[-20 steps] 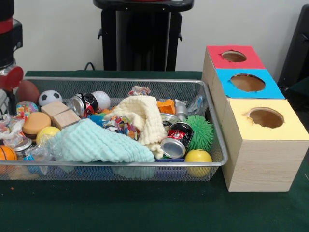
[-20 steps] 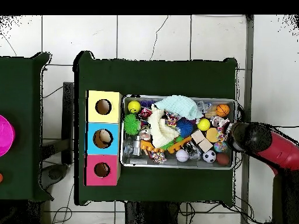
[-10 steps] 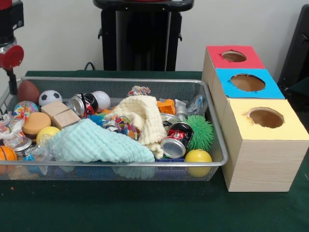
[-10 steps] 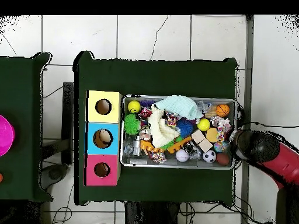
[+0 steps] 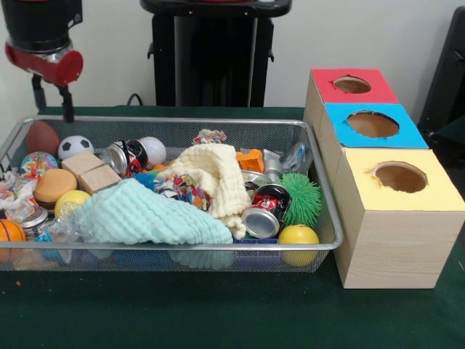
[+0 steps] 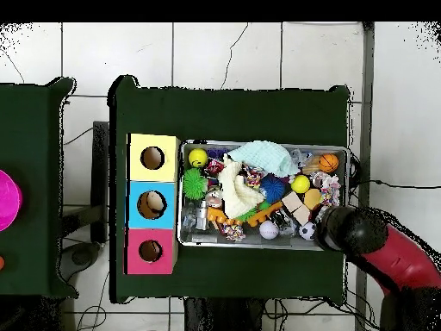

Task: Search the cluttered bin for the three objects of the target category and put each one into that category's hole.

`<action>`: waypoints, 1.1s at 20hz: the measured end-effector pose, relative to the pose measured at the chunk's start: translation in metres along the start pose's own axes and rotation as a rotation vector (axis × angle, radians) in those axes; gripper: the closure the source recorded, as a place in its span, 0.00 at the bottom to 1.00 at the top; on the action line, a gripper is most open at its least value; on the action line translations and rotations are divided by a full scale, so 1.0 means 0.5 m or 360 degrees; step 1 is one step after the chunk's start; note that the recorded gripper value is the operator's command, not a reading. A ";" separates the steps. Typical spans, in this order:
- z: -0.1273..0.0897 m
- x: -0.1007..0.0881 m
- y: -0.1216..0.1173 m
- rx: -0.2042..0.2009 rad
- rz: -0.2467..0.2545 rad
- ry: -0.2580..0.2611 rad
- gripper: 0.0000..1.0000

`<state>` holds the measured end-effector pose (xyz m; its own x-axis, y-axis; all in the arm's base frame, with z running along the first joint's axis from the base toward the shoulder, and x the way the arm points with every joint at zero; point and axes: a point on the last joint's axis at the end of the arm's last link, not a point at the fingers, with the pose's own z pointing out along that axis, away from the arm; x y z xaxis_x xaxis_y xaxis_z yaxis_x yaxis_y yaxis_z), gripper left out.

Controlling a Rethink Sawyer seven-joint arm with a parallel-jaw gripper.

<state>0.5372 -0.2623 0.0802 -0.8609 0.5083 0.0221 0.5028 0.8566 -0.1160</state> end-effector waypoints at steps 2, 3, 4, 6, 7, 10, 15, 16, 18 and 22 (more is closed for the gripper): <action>0.002 0.022 0.030 -0.0007 0.0028 -0.0007 0.00; 0.003 0.026 0.040 -0.0008 0.0035 -0.0013 0.00; 0.004 0.030 0.049 -0.0010 0.0041 -0.0019 0.00; 0.012 0.045 0.082 -0.0015 0.0071 -0.0043 0.00; 0.014 0.048 0.090 -0.0017 0.0074 -0.0048 0.00; 0.025 0.056 0.119 -0.0013 0.0044 -0.0067 0.00; 0.039 0.063 0.133 -0.0011 -0.0008 -0.0072 0.00; 0.040 0.063 0.132 -0.0009 -0.0020 -0.0074 0.00; 0.048 0.065 0.124 -0.0001 -0.0081 -0.0081 0.00; 0.072 0.060 0.085 -0.0023 -0.0225 -0.0101 0.00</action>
<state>0.5303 -0.2138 0.0404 -0.9261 0.3763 -0.0259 0.3769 0.9206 -0.1017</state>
